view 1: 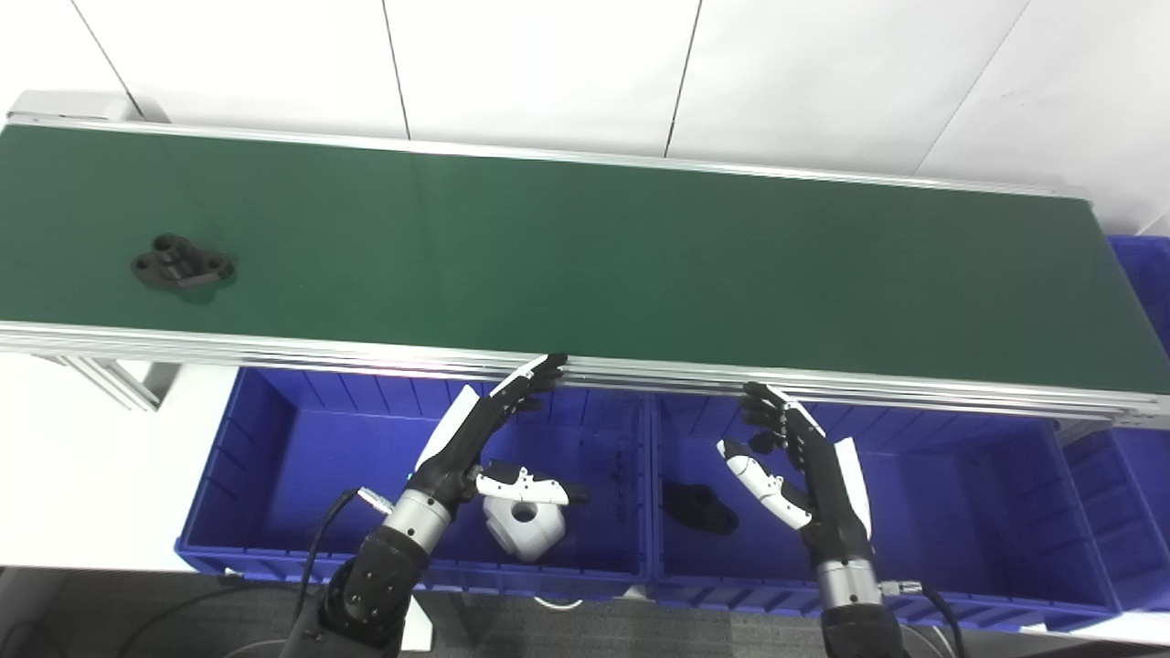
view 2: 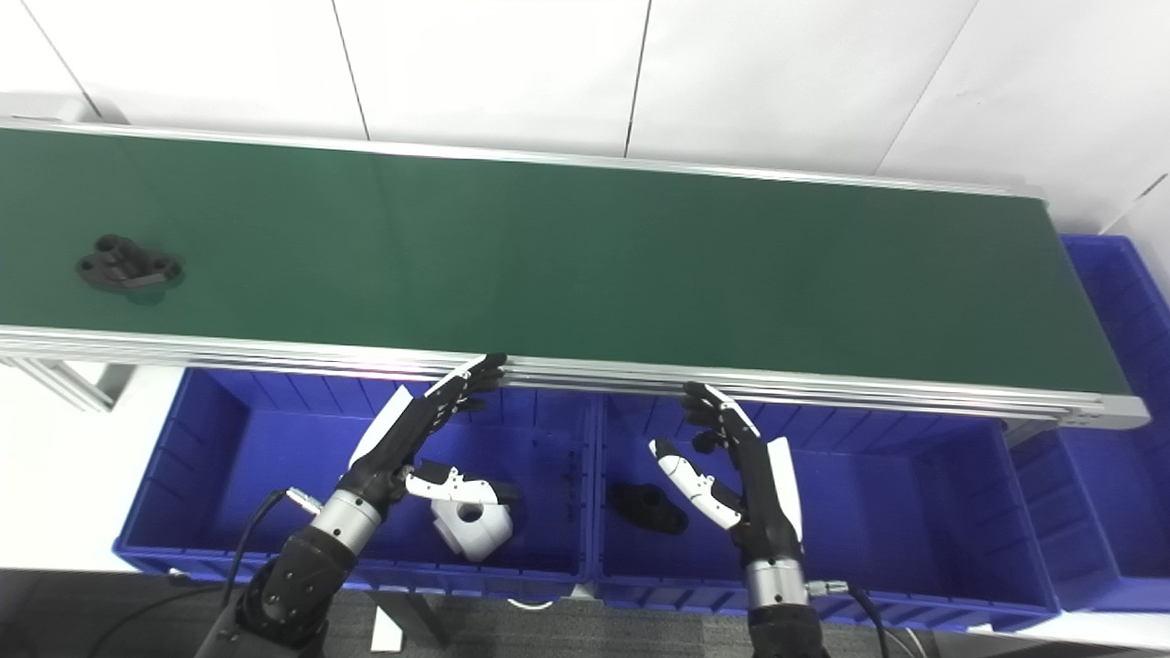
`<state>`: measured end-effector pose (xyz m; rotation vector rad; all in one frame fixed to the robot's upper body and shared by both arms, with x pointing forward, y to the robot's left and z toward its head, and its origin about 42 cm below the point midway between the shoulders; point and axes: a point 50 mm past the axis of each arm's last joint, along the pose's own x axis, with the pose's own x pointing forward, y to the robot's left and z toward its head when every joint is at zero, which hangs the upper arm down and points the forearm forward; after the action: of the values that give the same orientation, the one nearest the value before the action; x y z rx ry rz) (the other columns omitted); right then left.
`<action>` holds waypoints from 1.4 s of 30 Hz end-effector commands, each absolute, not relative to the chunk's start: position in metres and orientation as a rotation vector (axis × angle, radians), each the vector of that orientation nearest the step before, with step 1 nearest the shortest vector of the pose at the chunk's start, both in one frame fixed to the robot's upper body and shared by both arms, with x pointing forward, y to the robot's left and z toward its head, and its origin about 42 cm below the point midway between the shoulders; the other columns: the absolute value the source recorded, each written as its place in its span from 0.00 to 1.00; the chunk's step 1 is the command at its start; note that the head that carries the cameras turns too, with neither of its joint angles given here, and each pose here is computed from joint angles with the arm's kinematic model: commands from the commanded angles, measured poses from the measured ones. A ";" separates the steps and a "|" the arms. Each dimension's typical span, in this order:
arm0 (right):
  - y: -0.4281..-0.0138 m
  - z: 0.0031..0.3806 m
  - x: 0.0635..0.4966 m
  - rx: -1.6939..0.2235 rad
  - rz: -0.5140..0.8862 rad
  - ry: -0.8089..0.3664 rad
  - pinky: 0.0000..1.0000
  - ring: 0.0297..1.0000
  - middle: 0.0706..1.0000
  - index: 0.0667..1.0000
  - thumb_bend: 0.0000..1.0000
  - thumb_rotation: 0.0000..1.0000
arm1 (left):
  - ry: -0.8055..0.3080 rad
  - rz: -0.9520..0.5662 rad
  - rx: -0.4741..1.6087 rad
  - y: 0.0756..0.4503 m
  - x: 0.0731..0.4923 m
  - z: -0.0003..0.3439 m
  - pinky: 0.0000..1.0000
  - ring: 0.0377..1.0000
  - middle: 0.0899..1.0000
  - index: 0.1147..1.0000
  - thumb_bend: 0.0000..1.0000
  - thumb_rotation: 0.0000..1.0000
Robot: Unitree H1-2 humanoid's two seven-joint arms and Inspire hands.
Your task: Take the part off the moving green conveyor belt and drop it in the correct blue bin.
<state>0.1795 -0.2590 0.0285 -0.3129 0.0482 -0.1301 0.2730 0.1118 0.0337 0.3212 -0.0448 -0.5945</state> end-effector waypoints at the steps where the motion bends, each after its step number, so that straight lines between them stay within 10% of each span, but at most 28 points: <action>1: -0.261 0.038 0.183 -0.315 -0.145 0.009 0.72 0.75 0.76 0.78 0.61 0.53 | -0.127 -0.591 0.316 0.108 0.283 0.050 0.82 0.87 0.89 0.89 0.71 0.28; 42: -0.265 0.034 0.180 -0.339 -0.133 0.032 0.73 0.76 0.77 0.79 0.61 0.56 | -0.113 -0.600 0.328 0.104 0.281 0.046 0.82 0.88 0.90 0.90 0.71 0.30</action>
<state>0.1794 -0.2600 0.0282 -0.3195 0.0587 -0.1282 0.2722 0.1104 0.0328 0.3272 -0.0416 -0.6028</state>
